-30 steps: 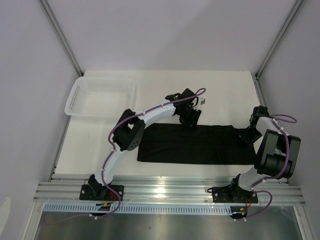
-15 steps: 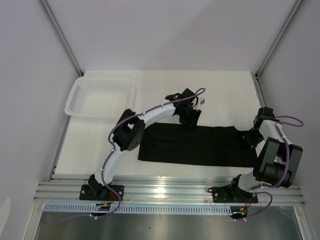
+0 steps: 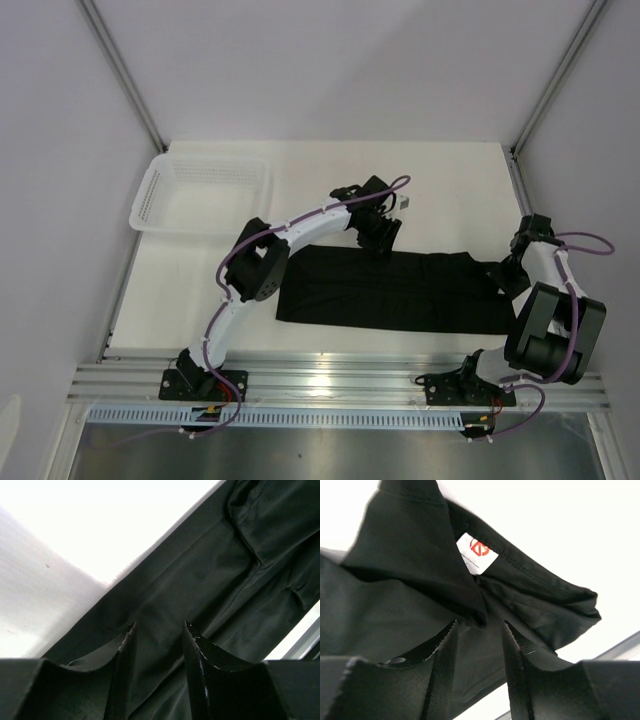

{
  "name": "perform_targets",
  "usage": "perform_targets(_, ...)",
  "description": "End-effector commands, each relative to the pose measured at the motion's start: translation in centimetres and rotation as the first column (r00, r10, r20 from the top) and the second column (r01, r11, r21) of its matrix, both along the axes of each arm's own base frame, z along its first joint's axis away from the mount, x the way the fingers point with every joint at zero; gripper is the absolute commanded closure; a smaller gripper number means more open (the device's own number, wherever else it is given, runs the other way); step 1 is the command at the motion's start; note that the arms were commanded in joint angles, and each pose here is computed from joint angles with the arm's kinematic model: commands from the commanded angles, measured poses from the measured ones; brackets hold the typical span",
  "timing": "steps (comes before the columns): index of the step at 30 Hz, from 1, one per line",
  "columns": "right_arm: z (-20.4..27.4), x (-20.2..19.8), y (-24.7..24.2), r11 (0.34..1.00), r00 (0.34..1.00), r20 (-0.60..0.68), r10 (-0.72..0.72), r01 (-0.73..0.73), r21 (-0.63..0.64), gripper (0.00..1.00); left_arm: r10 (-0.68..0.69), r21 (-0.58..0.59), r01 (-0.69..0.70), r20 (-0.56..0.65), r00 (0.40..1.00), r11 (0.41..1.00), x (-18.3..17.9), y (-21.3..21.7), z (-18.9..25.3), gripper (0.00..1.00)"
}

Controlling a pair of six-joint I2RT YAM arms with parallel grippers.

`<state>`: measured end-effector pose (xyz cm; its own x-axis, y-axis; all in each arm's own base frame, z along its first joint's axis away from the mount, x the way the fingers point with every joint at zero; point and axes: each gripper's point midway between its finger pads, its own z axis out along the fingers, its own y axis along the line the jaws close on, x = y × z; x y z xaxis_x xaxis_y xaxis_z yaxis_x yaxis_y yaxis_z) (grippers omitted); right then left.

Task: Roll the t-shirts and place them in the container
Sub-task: Fold the tshirt

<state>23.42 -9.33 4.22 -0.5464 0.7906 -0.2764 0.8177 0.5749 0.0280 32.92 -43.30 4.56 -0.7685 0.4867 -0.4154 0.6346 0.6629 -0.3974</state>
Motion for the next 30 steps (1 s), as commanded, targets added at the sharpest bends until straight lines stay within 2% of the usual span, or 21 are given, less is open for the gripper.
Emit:
perform_targets(1, 4.4, 1.1, -2.4, 0.99, 0.996, 0.09, -0.027, 0.039, -0.132, 0.56, -0.028, -0.057, 0.033, 0.09, 0.996, 0.998, 1.4, -0.8, 4.4, 0.55)
perform_targets(5, 6.5, 2.6, -3.0, 0.987, 0.986, 0.165, 0.01, 0.017, -0.163, 0.59, -0.044, -0.054, 0.052, 0.138, 0.989, 0.997, 2.0, -0.6, 6.0, 0.55)
perform_targets(9, 6.3, 4.9, -2.1, 0.993, 0.973, 0.223, 0.057, -0.032, -0.115, 0.78, -0.04, -0.036, 0.045, 0.141, 0.989, 0.998, 2.2, 0.4, 6.3, 0.55)
perform_targets(15, 4.3, 7.5, 0.3, 0.988, 0.958, 0.243, 0.155, -0.151, -0.037, 0.89, -0.015, -0.003, 0.015, 0.099, 0.995, 1.0, 2.5, 3.7, 6.3, 0.55)
perform_targets(20, 1.0, 8.3, -0.7, 0.992, 0.975, 0.182, 0.127, -0.126, -0.014, 0.92, 0.032, 0.04, -0.036, 0.099, 0.995, 0.999, 4.1, 8.3, 6.3, 0.55)
perform_targets(25, -3.6, 7.9, -2.0, 0.996, 0.995, 0.047, 0.085, -0.086, 0.017, 0.97, 0.086, 0.068, -0.093, 0.106, 0.991, 0.993, 5.1, 12.5, 5.8, 0.56)
perform_targets(29, -5.5, 8.9, -2.0, 0.996, 0.997, 0.005, 0.079, -0.079, 0.034, 0.98, 0.132, 0.053, -0.139, 0.126, 0.983, 0.989, 5.9, 15.3, 7.4, 0.55)
perform_targets(30, -5.1, 10.3, -2.3, 0.996, 0.996, 0.028, 0.086, -0.087, 0.022, 0.98, 0.137, 0.051, -0.145, 0.127, 0.982, 0.988, 5.9, 15.7, 7.7, 0.55)
